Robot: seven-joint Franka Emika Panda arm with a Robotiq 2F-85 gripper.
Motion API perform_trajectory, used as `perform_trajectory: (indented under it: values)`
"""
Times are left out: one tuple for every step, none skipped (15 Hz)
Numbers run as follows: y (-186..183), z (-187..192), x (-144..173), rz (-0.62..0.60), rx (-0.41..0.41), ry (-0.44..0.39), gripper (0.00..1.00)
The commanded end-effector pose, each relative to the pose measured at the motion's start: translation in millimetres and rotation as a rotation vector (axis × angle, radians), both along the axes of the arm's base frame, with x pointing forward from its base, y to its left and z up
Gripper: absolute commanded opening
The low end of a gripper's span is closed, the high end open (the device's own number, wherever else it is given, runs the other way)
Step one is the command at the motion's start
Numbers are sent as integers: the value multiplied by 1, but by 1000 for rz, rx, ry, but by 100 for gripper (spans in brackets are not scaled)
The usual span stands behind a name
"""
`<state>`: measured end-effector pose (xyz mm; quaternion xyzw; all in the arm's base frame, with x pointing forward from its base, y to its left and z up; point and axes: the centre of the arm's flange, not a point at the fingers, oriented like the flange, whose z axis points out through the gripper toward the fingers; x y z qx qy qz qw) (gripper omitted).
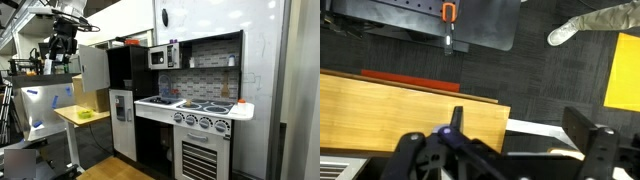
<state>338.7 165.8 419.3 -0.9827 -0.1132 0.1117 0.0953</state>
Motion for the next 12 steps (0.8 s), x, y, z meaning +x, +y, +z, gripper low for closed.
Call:
perform_trajectory:
  values:
    - [5, 32, -71, -41, -33, -138, 100]
    - [9, 42, -88, -47, -43, -180, 100]
    - [16, 47, -112, -54, -50, -240, 100]
    - [18, 51, -133, -43, -53, -292, 100]
    - [22, 63, -145, -32, -59, -323, 100]
    - [28, 67, -156, -26, -73, -354, 100]
    - [34, 69, -168, -21, -87, -385, 100]
    - [38, 79, -170, -22, -101, -379, 100]
    - [38, 75, -161, -9, -84, -372, 100]
    - [39, 80, -170, -11, -88, -394, 100]
    - [39, 82, -173, -12, -91, -405, 100]
    - [38, 81, -173, -14, -92, -405, 100]
